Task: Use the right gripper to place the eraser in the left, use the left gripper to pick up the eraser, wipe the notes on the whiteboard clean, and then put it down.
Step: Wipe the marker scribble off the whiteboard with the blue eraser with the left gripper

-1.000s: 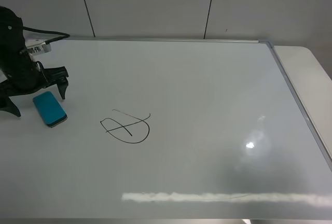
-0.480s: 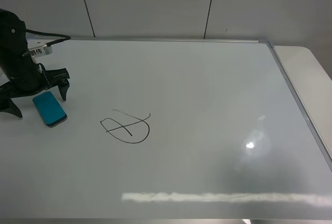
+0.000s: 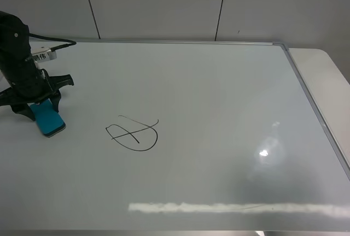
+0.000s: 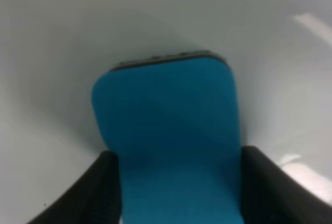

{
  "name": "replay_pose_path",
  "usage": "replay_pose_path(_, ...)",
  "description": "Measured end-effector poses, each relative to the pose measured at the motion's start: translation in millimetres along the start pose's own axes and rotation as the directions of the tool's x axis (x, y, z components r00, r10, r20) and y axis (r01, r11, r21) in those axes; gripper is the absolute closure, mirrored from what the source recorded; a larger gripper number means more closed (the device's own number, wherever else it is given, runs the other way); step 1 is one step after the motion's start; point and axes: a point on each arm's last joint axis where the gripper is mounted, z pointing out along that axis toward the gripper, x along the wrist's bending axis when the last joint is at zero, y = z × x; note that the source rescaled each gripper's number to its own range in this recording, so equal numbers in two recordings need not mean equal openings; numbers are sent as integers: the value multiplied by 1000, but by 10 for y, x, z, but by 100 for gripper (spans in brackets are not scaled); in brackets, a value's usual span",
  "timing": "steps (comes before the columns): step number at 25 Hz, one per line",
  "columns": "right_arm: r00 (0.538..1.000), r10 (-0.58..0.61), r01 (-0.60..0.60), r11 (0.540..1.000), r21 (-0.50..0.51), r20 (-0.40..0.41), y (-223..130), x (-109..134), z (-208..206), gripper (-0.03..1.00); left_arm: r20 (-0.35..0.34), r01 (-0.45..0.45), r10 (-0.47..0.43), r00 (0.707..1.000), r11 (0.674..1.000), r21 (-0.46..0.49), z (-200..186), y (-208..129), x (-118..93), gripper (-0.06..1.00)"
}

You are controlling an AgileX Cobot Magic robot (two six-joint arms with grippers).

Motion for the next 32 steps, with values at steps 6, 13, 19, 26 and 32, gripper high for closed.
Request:
replay_pose_path(6, 1000, 0, 0, 1000, 0, 1, 0, -1, 0, -3, 3, -27, 27, 1000, 1000, -5, -29, 3, 3, 92)
replay_pose_path(13, 1000, 0, 0, 1000, 0, 1, 0, -1, 0, -3, 23, -228, 229, 973, 972, -59, -412, 16, 68, 92)
replay_pose_path(19, 1000, 0, 0, 1000, 0, 1, 0, -1, 0, -3, 99, -518, 520, 848, 854, -43, -671, -102, 70, 92)
replay_pose_path(26, 1000, 0, 0, 1000, 0, 1, 0, -1, 0, -3, 137, -743, 745, 653, 665, -80, -769, -567, -355, 92)
replay_pose_path(32, 1000, 0, 0, 1000, 0, 1, 0, -1, 0, -3, 99, -922, 938, 332, 345, -174, -930, -1329, -794, 92)
